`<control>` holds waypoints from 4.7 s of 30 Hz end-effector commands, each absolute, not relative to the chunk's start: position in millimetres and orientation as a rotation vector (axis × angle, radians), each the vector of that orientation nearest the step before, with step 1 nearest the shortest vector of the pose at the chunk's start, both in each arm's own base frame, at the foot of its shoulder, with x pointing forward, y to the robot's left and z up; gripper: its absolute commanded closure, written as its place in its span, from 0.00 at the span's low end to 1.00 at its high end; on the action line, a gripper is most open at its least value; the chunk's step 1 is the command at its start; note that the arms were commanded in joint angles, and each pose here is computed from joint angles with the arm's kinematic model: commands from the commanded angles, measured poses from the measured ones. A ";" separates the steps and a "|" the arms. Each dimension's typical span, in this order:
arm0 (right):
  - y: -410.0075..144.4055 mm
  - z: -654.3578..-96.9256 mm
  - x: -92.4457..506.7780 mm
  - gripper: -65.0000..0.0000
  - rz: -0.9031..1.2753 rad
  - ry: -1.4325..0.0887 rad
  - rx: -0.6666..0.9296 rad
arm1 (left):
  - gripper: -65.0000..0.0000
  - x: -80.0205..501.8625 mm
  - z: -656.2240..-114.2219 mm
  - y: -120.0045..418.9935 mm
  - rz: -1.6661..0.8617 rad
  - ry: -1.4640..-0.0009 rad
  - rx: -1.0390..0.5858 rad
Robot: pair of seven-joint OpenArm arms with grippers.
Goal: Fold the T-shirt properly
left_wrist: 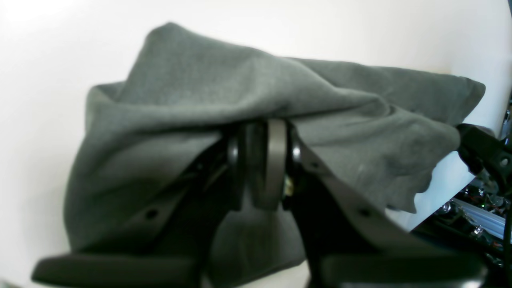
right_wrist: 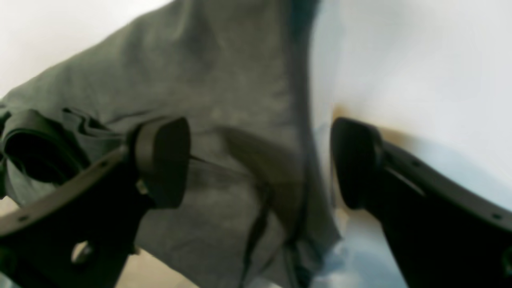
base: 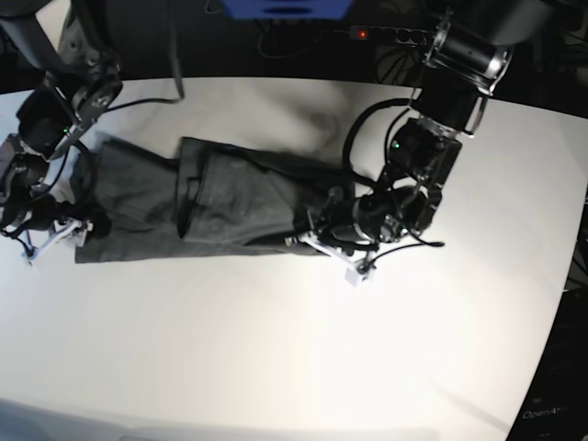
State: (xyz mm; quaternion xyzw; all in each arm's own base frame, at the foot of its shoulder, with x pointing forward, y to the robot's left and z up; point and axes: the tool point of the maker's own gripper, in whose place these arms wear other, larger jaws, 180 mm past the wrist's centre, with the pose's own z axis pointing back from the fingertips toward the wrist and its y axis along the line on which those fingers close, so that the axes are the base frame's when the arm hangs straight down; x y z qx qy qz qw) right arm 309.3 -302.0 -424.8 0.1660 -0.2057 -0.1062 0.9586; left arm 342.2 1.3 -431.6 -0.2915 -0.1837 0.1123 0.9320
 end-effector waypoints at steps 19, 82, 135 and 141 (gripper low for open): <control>-283.7 -434.1 300.6 1.00 -0.182 -0.337 0.359 | 0.87 368.3 -411.4 26.7 0.306 -0.451 -0.598; -273.7 -319.0 359.8 0.99 0.096 -0.644 0.061 | 0.87 338.2 -423.4 34.4 0.390 -0.369 -0.676; -48.0 -330.3 345.1 0.99 0.459 -0.660 0.432 | 0.87 349.4 -390.6 6.8 0.353 -0.430 -0.761; -40.4 -329.0 344.1 0.99 0.467 -0.665 0.470 | 0.87 345.8 -387.5 5.6 0.348 -0.433 -0.772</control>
